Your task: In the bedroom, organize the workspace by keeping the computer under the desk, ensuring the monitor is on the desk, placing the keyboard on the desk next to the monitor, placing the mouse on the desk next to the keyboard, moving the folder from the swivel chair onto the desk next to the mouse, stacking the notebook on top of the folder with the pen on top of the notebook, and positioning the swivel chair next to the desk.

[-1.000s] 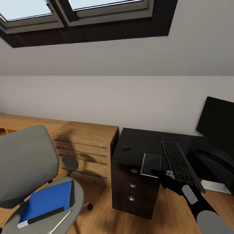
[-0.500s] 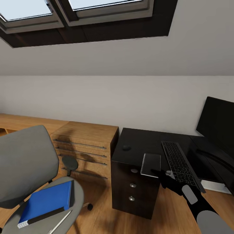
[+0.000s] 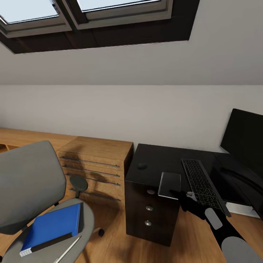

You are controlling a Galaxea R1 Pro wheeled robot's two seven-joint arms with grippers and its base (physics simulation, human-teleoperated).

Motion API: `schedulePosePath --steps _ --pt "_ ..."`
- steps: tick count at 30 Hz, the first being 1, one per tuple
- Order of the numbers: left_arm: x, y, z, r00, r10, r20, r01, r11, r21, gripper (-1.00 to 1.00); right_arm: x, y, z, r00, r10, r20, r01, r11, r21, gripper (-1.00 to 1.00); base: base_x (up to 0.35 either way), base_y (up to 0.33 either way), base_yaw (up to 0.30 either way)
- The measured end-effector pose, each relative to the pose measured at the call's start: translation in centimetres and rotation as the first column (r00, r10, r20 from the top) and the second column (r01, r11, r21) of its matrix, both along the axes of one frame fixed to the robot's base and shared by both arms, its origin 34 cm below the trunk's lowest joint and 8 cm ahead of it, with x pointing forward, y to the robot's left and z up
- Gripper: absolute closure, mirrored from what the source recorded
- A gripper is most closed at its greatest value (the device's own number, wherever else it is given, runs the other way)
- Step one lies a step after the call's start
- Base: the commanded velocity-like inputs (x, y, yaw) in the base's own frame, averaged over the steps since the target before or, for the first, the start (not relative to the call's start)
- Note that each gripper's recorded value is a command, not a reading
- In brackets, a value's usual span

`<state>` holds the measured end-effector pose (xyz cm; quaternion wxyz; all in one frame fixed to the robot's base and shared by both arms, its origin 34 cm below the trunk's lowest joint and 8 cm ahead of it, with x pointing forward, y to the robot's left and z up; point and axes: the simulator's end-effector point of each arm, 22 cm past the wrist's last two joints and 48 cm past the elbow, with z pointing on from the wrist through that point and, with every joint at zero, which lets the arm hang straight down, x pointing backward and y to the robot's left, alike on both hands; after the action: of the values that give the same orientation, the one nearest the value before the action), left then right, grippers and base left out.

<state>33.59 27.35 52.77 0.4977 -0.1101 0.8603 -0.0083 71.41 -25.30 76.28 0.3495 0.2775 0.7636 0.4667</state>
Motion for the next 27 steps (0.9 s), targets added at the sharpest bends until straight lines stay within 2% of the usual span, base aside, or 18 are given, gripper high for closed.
schedulePosePath --steps 5,13,27 --pt "-0.01 -0.07 0.00 1.000 0.000 0.000 0.000 1.000 -0.001 -1.00 -0.01 -0.12 0.03 1.000 -0.001 0.001 0.001 1.000 0.000 1.00 0.040 0.000 0.000" --pt "-0.01 -0.15 -0.01 1.000 0.000 -0.001 0.000 1.000 -0.003 -1.00 -0.02 -0.15 0.06 1.000 -0.001 0.002 0.001 1.000 0.000 1.00 0.163 0.000 0.000" --pt "0.00 -0.06 0.00 1.000 0.001 0.000 -0.001 1.000 -0.002 -1.00 -0.01 -0.15 0.03 1.000 0.000 0.002 0.000 1.000 -0.001 1.00 0.019 0.000 0.000"
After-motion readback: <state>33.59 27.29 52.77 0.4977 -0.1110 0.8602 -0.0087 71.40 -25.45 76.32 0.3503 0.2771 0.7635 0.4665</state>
